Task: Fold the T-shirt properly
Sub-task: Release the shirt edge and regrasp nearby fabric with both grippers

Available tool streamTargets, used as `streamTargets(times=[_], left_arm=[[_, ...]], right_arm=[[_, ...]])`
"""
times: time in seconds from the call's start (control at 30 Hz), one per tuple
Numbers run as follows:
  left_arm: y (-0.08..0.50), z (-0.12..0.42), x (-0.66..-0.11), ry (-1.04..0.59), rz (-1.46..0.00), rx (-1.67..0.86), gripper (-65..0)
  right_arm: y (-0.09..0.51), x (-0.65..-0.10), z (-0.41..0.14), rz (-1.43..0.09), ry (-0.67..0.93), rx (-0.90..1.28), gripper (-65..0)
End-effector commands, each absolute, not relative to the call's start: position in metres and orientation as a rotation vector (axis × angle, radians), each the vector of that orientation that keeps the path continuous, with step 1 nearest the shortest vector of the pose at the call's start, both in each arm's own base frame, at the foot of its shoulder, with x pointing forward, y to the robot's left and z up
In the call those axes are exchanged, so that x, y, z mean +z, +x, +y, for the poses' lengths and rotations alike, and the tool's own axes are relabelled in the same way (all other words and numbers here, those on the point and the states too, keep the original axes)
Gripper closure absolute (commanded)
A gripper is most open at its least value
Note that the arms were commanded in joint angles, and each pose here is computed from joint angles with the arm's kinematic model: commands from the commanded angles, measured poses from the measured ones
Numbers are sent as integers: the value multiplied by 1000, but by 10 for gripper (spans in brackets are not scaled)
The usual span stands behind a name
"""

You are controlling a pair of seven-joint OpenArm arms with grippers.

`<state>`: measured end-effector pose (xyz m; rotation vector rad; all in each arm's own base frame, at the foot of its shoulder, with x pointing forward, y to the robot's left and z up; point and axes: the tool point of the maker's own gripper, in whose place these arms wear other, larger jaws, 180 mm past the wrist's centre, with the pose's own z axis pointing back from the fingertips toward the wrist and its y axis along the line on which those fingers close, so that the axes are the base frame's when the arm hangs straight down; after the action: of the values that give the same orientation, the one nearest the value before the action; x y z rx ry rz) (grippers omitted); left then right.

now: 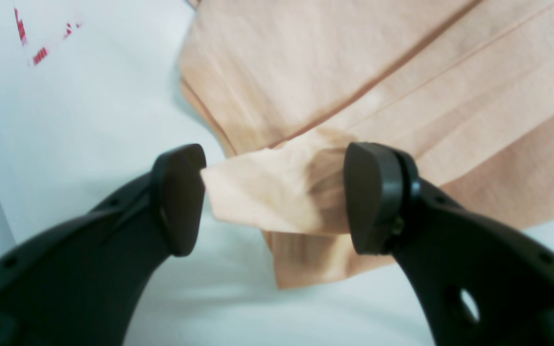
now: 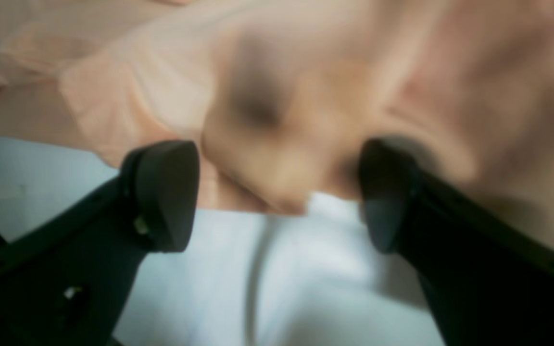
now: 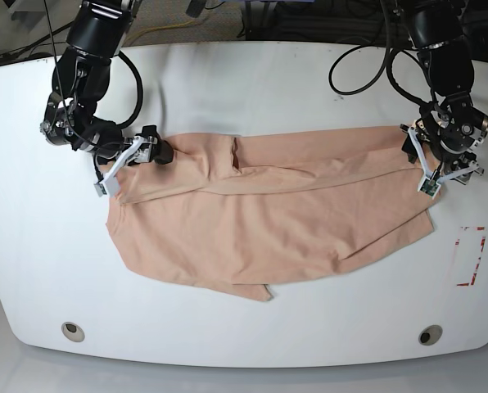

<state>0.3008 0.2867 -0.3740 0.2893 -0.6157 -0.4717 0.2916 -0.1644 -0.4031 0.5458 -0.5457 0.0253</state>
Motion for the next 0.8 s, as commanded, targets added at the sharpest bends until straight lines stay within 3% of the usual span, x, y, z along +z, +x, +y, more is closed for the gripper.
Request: streamTargets(times=[0.0,0.13,0.23,0.3,0.37,0.47,0.57,0.77], left_arm=[[313,293,-357,317,-666,-469,-419],[318,292,-354,319,-677,-471,-419],[324,292,-349,324,-692,-469,-419],[325,291,-348,323,-695,-469,-419],[326,291,-348,321,-696,-468,-419],[327,291,-347,322,-699,-468,-419],[326,291,-348,322,-697,-468,-419],[322,301,-366,298,-642,-449,-419]], right_arm=[[303,-388,-168,-603,554,34,-488],[304,-388,-156,-609,593,23,-471],[305,-388,-154,-610,598,21,-369],[308,-386,-146,-618,618,19,-252],[309,-385,-145,-621,622,18,-182],[311,-382,-143,-631,628,21,-130],[313,-378,-144,-645,618,31,0],[325,-362,-157,-689,578,60,0]])
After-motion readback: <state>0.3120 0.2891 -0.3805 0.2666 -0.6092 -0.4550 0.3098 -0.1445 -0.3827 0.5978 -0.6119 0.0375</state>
